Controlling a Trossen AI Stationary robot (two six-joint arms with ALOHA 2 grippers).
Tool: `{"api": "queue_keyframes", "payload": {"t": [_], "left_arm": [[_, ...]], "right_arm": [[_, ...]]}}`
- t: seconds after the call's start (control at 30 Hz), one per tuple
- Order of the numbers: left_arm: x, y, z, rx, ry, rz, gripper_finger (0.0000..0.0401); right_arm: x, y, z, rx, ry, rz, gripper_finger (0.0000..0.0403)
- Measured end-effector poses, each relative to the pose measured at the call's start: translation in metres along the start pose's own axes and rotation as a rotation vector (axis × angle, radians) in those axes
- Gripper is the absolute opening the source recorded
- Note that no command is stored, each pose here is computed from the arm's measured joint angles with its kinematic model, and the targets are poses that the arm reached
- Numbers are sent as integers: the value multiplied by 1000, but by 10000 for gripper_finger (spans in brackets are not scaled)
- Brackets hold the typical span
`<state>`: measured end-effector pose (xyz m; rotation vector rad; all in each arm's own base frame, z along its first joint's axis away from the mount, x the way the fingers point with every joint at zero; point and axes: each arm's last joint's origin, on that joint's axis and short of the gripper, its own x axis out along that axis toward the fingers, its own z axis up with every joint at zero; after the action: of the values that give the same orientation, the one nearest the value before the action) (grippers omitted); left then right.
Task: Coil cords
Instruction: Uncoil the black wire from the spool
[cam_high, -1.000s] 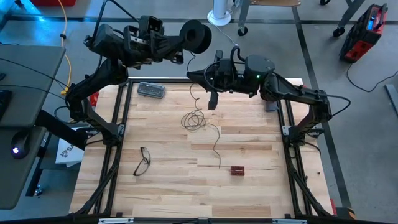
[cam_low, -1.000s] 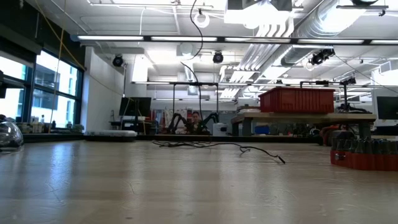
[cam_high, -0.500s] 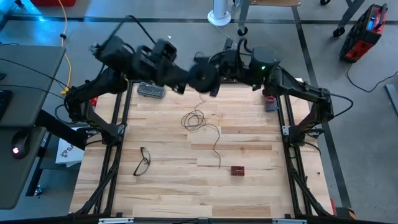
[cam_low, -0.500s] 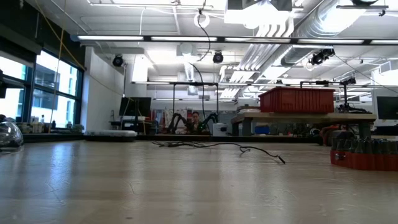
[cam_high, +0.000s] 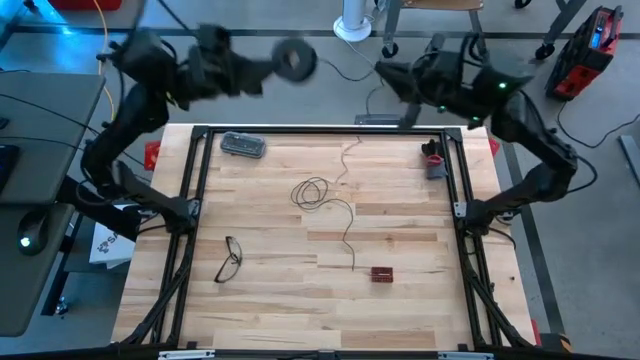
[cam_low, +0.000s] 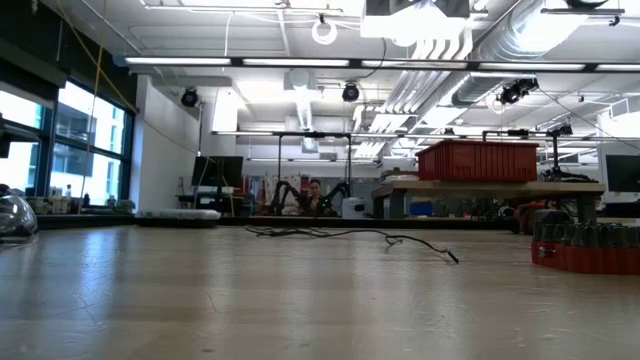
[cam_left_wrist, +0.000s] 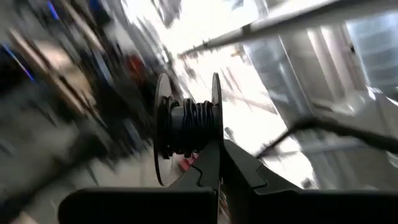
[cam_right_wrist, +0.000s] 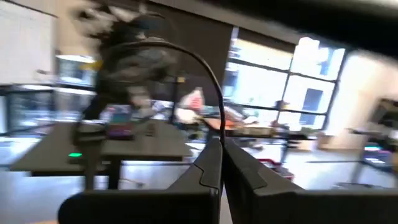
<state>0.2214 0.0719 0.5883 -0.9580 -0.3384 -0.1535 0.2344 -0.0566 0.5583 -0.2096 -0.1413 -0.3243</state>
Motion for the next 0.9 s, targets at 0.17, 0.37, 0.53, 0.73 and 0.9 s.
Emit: {"api": "queue_keyframes", "payload": {"t": [0.17, 0.37, 0.53, 0.73, 0.9], "left_arm": [[-10, 1, 25, 120, -188, 26, 0], [2, 7, 38, 44, -271, -130, 0], [20, 12, 32, -90, -212, -263, 0], [40, 17, 5, -291, 17, -294, 0], [47, 6, -24, -341, 169, -307, 0]], "right_arm": [[-2, 19, 1, 62, -4, 169, 0], [28, 52, -18, 79, 49, 279, 0], [69, 76, -51, 82, 102, 350, 0], [108, 68, -94, 46, 206, 276, 0], [113, 37, -103, 84, 226, 232, 0]]}}
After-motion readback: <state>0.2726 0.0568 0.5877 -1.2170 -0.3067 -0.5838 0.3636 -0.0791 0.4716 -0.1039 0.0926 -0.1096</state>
